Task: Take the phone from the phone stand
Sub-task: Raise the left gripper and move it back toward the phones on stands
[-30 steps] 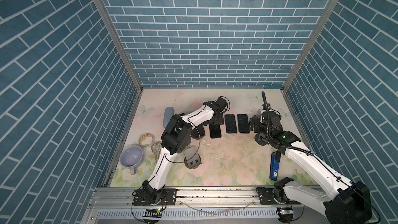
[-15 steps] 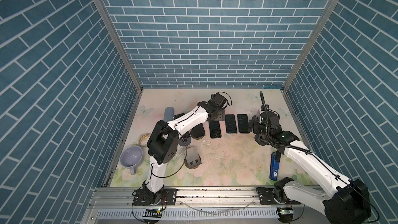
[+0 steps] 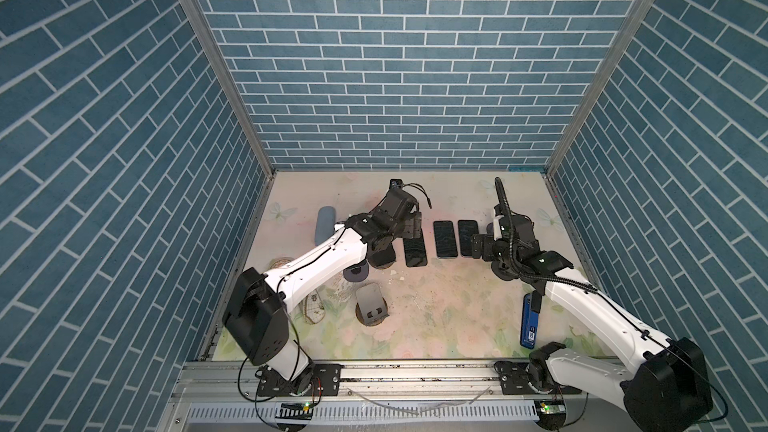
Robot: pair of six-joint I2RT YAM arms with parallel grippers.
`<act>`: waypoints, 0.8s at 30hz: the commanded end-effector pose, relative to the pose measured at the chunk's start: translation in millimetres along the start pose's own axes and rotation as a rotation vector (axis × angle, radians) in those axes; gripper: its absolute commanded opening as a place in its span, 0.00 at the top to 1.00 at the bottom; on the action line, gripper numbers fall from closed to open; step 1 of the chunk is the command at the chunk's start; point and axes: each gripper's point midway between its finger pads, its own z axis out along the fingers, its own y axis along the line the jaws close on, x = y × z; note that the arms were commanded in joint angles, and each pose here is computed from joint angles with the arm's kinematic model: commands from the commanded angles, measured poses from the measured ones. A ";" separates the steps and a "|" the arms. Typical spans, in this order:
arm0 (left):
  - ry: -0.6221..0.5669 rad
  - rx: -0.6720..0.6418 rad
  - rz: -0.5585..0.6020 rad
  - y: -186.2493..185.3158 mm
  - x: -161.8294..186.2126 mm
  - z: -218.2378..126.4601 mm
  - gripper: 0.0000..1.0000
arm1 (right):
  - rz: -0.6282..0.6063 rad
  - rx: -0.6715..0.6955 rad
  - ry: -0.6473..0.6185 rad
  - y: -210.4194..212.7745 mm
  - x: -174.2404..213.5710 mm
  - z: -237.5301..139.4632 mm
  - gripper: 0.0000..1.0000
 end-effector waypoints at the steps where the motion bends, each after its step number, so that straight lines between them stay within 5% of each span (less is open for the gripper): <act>1: -0.044 -0.051 0.011 20.4 1.0 -19.0 0.10 | 0.018 -0.088 -0.003 25.1 -13.0 -4.6 0.02; 17: -0.141 -0.229 -0.126 117.1 33.6 -89.5 0.00 | -0.109 -0.295 0.083 128.4 -0.5 1.0 0.01; 24: -0.069 -0.327 -0.230 157.9 59.9 -98.5 0.00 | -0.187 -0.361 0.101 174.2 13.7 -0.6 0.01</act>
